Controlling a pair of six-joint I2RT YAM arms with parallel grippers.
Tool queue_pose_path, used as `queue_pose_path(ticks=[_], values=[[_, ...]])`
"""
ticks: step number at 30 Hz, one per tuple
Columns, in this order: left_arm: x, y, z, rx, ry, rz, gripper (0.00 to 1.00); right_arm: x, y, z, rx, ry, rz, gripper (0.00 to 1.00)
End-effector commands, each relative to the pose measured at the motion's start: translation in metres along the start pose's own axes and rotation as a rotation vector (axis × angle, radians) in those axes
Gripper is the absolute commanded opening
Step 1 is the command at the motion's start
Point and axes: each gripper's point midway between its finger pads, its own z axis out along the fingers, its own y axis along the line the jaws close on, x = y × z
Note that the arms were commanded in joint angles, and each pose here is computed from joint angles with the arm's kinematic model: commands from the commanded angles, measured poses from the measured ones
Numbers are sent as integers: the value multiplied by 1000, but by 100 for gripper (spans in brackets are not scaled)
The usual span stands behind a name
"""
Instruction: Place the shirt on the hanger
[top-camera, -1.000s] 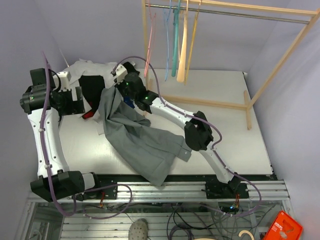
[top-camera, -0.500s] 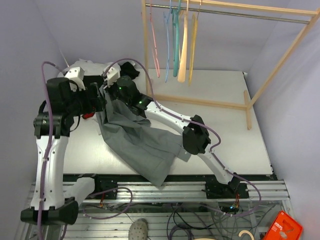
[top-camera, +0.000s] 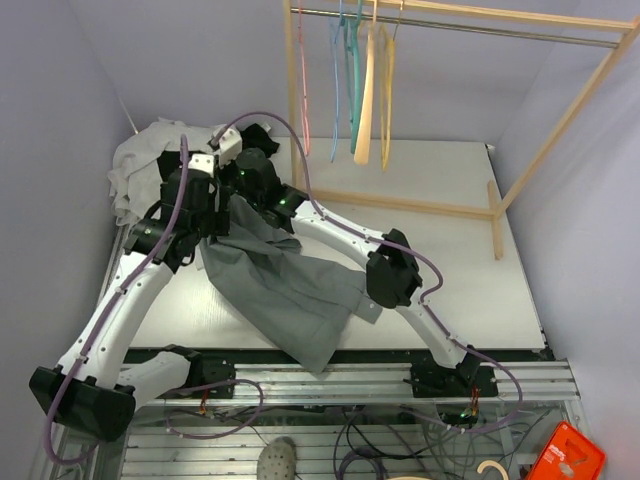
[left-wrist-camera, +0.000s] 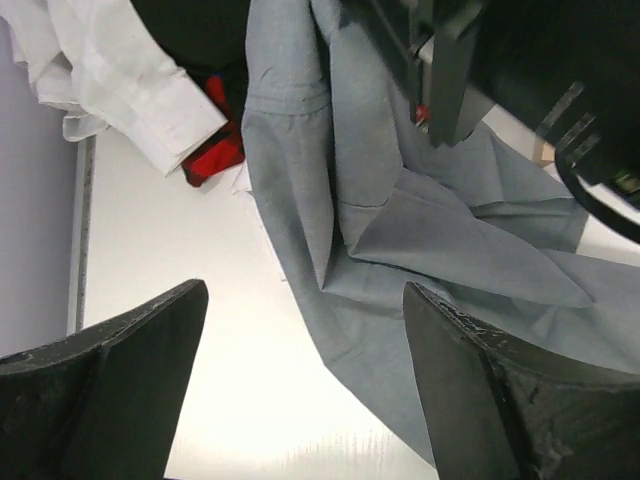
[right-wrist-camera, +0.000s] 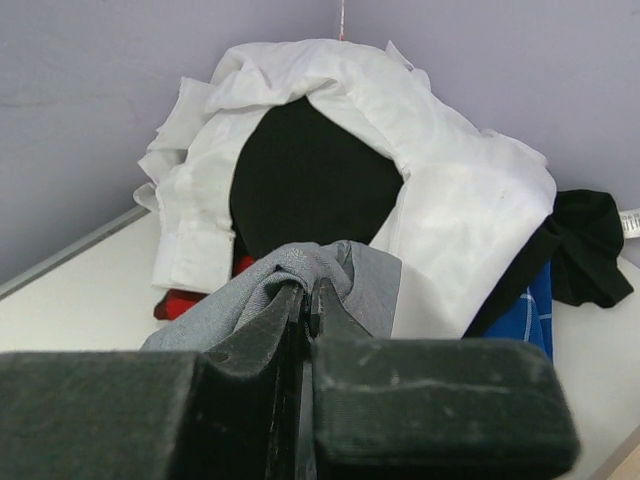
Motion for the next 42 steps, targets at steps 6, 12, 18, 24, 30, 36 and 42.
queue_pose_path(ticks=[6, 12, 18, 24, 30, 36, 42], values=[[-6, -17, 10, -61, -138, 56, 89, -36, -13, -1, 5, -82, 142, 0], [-7, -41, 20, -62, -204, 130, 88, -38, -7, 0, -35, -82, 177, 0], [-13, -46, 30, -151, -294, 213, 87, -39, -3, -2, -68, -88, 202, 0], [-5, -52, 37, -194, -341, 256, 83, -41, -3, -4, -81, -89, 212, 0], [5, -49, 47, -233, -372, 312, 61, -42, 4, -6, -130, -94, 254, 0], [4, -42, 48, -291, -415, 336, 8, -43, 10, -8, -158, -94, 275, 0], [-19, -23, 27, -330, -411, 342, 7, -47, 9, -20, -233, -93, 281, 31]])
